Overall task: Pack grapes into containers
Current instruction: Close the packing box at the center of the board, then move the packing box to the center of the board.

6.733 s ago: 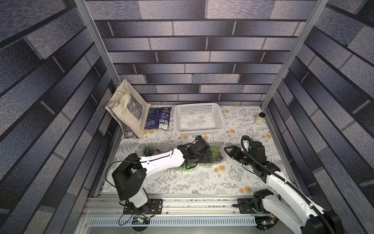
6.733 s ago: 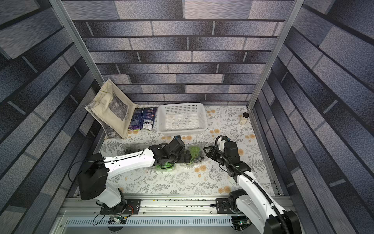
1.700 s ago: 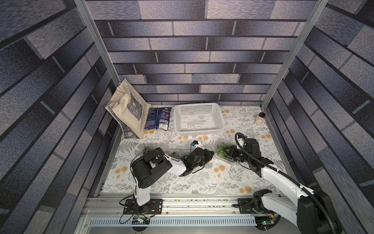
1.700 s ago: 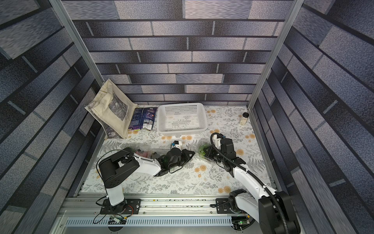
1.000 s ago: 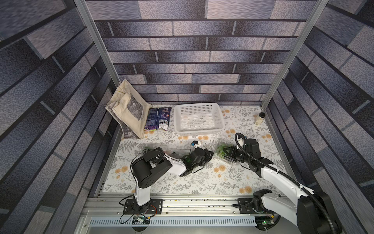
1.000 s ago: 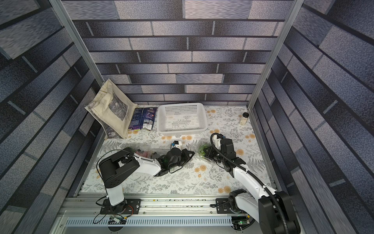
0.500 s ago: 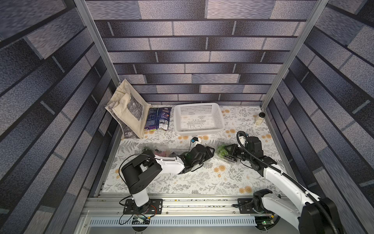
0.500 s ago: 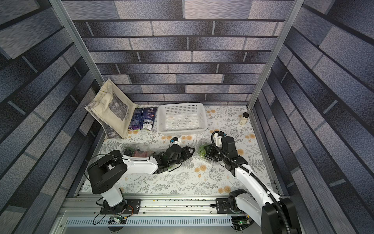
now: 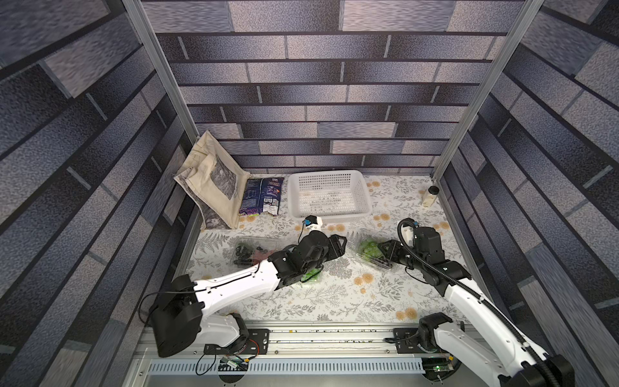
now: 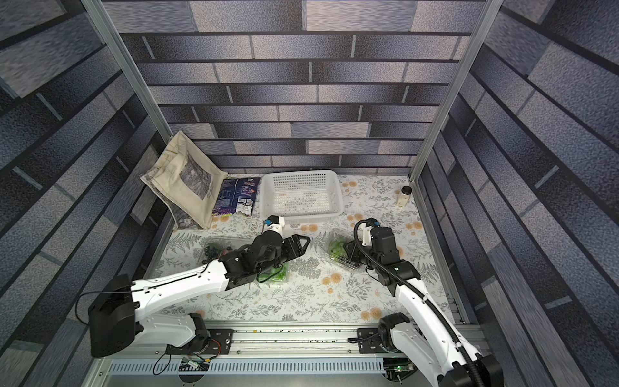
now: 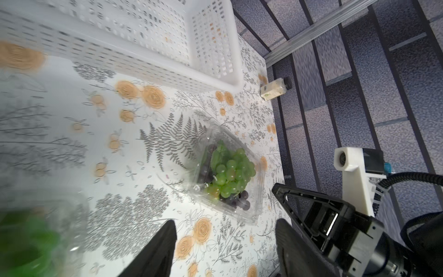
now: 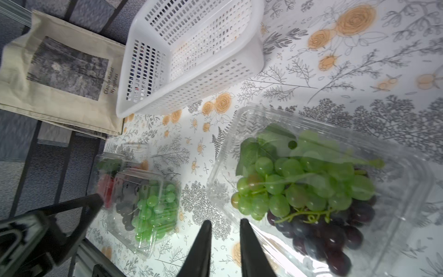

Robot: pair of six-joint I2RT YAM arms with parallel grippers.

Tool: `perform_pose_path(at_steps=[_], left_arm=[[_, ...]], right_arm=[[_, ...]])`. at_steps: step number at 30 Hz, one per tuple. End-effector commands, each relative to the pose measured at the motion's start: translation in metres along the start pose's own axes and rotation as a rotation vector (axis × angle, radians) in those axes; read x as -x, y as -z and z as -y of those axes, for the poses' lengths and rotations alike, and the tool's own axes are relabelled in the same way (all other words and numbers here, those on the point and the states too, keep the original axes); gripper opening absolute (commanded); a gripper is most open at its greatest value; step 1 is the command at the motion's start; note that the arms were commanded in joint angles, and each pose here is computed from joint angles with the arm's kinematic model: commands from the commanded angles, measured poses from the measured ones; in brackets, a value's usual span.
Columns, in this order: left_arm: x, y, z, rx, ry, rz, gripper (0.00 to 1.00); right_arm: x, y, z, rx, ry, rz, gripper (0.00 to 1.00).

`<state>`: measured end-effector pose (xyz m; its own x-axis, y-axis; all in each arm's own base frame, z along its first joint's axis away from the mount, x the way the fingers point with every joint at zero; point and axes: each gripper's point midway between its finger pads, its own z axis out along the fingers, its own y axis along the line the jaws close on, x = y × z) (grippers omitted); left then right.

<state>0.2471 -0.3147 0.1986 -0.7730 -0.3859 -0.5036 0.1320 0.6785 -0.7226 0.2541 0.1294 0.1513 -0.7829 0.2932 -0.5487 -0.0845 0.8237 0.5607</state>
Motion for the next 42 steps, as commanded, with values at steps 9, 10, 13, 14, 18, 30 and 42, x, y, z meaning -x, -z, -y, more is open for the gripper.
perform_pose_path(at_steps=[9, 10, 13, 14, 18, 30, 42], left_arm=[[-0.024, 0.093, -0.134, 0.454, -0.03, -0.009, 0.75], [-0.025, 0.096, -0.139, 0.469, -0.023, -0.006, 0.77], [-0.026, 0.101, -0.151, 0.511, -0.019, 0.001, 0.81], [-0.026, 0.102, -0.154, 0.524, -0.02, -0.001, 0.83], [-0.027, 0.104, -0.165, 0.575, -0.028, -0.014, 0.92], [-0.035, 0.087, -0.179, 0.58, -0.003, -0.051, 0.95], [-0.035, 0.057, -0.175, 0.546, 0.006, -0.08, 0.95]], right_arm=[[-0.005, 0.025, 0.052, -0.281, 0.013, 0.03, 0.61], [-0.004, 0.024, 0.052, -0.281, 0.009, 0.029, 0.63], [-0.004, 0.021, 0.051, -0.263, -0.001, 0.029, 0.67], [-0.003, 0.02, 0.051, -0.261, -0.002, 0.031, 0.68], [-0.001, 0.019, 0.054, -0.271, -0.002, 0.033, 0.71], [-0.007, -0.001, 0.062, -0.253, -0.027, -0.002, 0.76], [-0.004, -0.005, 0.06, -0.231, -0.027, -0.003, 0.76]])
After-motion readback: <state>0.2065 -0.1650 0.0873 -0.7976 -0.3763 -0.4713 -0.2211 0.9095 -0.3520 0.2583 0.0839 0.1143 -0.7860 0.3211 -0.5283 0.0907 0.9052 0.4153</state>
